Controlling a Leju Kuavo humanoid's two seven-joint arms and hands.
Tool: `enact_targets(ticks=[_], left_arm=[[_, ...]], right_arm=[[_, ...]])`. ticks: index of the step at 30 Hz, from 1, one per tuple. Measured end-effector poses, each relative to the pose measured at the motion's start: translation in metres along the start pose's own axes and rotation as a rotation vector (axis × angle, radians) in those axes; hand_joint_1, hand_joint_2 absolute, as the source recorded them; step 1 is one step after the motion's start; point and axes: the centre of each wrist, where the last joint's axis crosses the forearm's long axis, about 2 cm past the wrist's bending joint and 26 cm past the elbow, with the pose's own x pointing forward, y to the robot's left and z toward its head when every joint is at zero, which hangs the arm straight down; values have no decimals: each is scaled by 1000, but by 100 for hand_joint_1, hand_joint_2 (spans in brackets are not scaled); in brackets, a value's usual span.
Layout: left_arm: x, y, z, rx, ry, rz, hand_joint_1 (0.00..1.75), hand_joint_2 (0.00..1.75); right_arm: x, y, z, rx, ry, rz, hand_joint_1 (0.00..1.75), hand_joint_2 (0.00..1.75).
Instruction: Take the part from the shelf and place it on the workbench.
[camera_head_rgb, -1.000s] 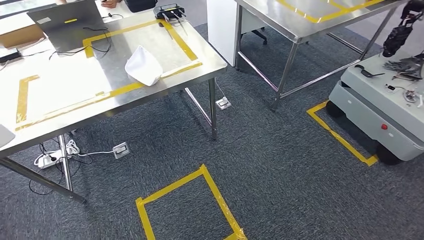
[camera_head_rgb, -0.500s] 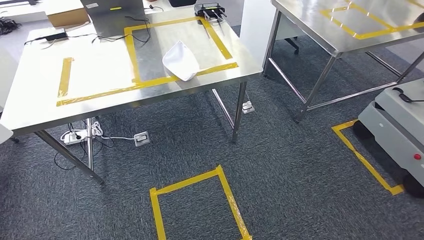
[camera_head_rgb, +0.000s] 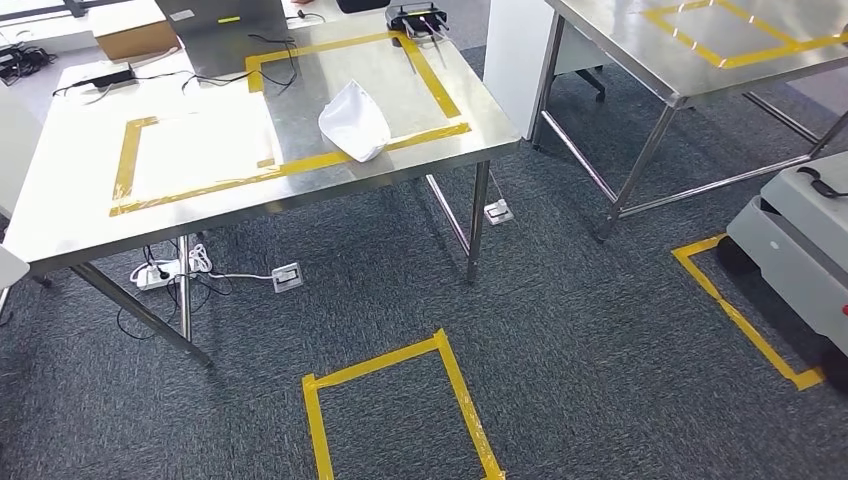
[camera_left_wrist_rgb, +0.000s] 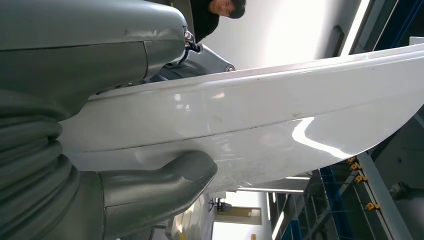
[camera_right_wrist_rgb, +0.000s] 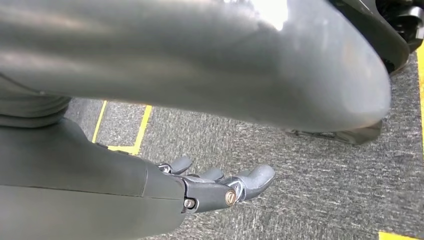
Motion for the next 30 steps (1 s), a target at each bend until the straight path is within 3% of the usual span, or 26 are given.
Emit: enact_targets(ticks=[30], left_arm=[[-20,-9,-29,-12,-26,42,175,175]], right_arm=[[0,2,0,1,8,-39,0,0]])
